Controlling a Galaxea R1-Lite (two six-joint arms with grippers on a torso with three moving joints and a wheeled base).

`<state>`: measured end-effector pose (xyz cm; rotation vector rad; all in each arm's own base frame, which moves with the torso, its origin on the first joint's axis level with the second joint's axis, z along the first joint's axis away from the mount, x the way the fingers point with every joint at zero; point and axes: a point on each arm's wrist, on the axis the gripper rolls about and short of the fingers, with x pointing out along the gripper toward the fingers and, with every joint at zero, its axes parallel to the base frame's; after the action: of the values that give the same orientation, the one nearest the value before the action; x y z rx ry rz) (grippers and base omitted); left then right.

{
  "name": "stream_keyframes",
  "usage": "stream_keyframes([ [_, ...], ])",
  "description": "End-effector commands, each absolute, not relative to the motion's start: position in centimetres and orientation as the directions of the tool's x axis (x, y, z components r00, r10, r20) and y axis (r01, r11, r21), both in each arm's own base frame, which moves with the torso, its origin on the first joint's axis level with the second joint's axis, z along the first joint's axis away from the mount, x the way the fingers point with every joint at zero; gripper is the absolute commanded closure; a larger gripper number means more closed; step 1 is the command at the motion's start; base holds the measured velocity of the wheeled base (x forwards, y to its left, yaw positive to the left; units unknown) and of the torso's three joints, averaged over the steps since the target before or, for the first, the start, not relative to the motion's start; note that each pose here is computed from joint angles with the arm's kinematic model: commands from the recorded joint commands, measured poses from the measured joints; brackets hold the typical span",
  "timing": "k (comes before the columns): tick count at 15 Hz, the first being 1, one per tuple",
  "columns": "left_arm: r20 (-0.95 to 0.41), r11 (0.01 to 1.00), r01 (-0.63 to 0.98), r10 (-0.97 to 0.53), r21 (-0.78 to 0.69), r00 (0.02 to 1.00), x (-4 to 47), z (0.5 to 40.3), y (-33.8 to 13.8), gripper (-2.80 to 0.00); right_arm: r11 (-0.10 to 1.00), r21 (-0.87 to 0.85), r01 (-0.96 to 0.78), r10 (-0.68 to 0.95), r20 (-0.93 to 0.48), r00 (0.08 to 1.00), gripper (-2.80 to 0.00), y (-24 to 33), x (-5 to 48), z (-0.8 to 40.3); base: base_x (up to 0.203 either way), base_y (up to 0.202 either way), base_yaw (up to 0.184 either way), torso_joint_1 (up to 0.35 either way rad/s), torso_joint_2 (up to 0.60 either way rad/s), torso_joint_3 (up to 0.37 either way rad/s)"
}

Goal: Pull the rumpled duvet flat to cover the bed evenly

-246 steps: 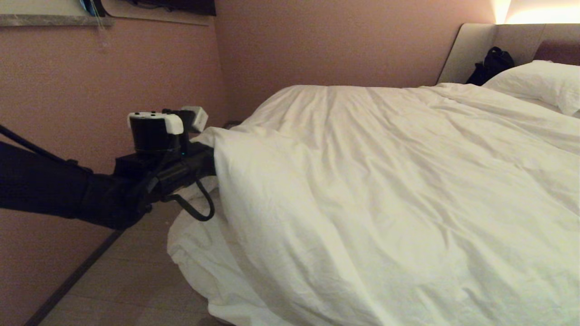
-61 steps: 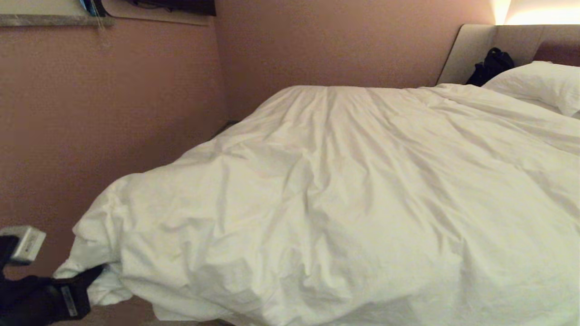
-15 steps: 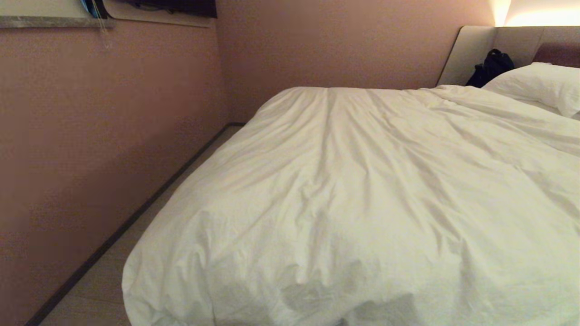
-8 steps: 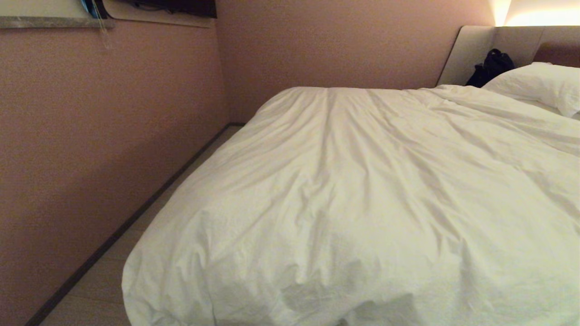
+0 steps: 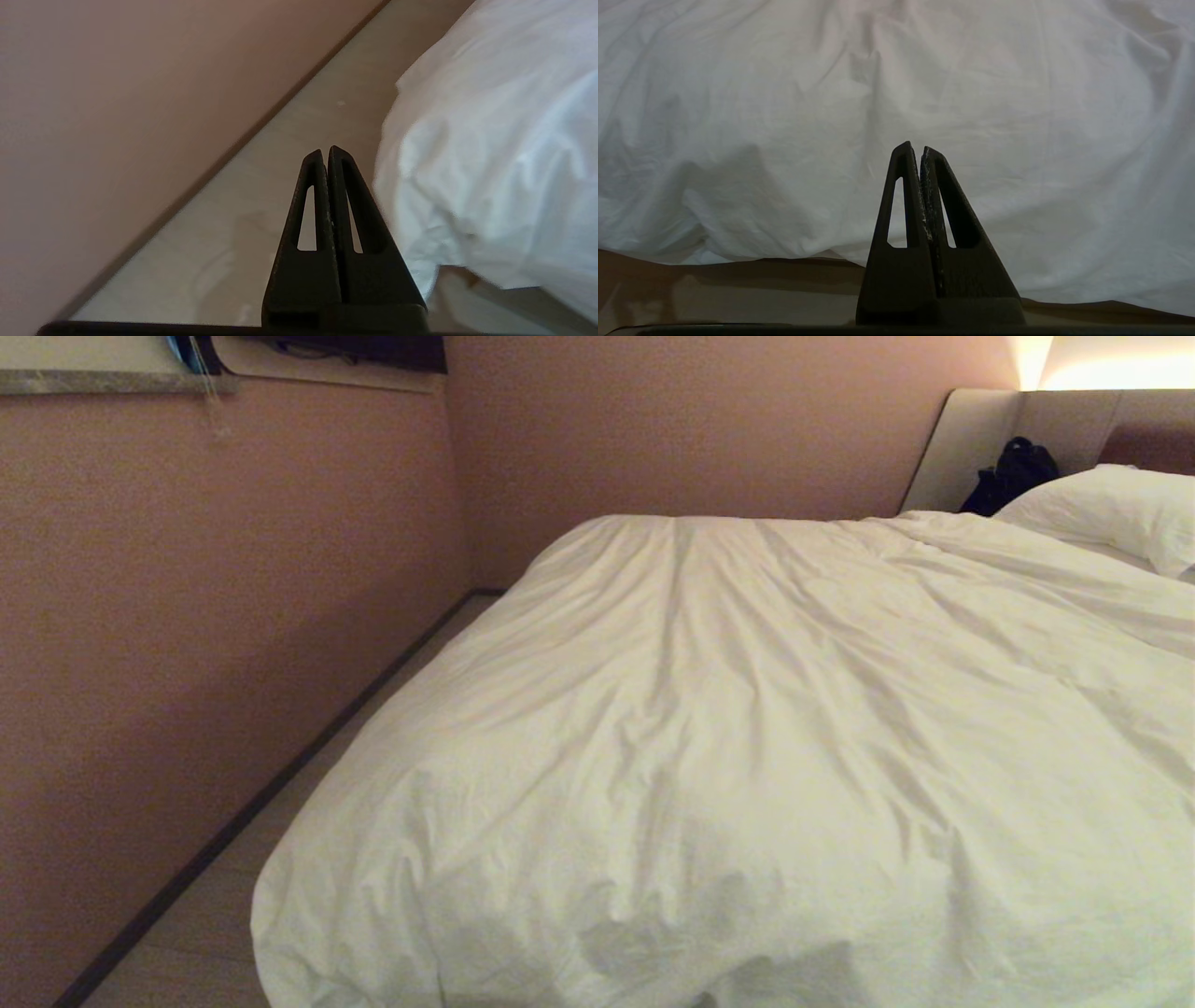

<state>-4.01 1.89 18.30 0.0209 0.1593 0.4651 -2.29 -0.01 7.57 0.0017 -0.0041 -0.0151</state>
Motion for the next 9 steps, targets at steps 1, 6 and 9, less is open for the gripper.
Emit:
stream_keyframes([
  [1,-0.163,0.862,-0.501,0.507,0.079,0.846,-4.0,18.1,1.6,0.00,1.000,0.002,0.015,-0.015,0.003,1.000,0.00,0.0,-2.3,7.6,0.000,0.000,0.000,0.000,0.00,0.000],
  [6,-0.175,0.788,-0.603,0.615,0.122,0.769,-4.1,16.8,1.1,0.00,1.000,0.002,0.015,-0.015,0.003,1.000,0.00,0.0,-2.3,7.6,0.000,0.000,0.000,0.000,0.00,0.000],
  [9,-0.140,0.760,-0.643,0.650,0.099,0.747,-3.4,16.0,1.3,0.00,1.000,0.002,0.014,-0.014,0.003,1.000,0.00,0.0,-2.3,7.6,0.000,0.000,0.000,0.000,0.00,0.000],
])
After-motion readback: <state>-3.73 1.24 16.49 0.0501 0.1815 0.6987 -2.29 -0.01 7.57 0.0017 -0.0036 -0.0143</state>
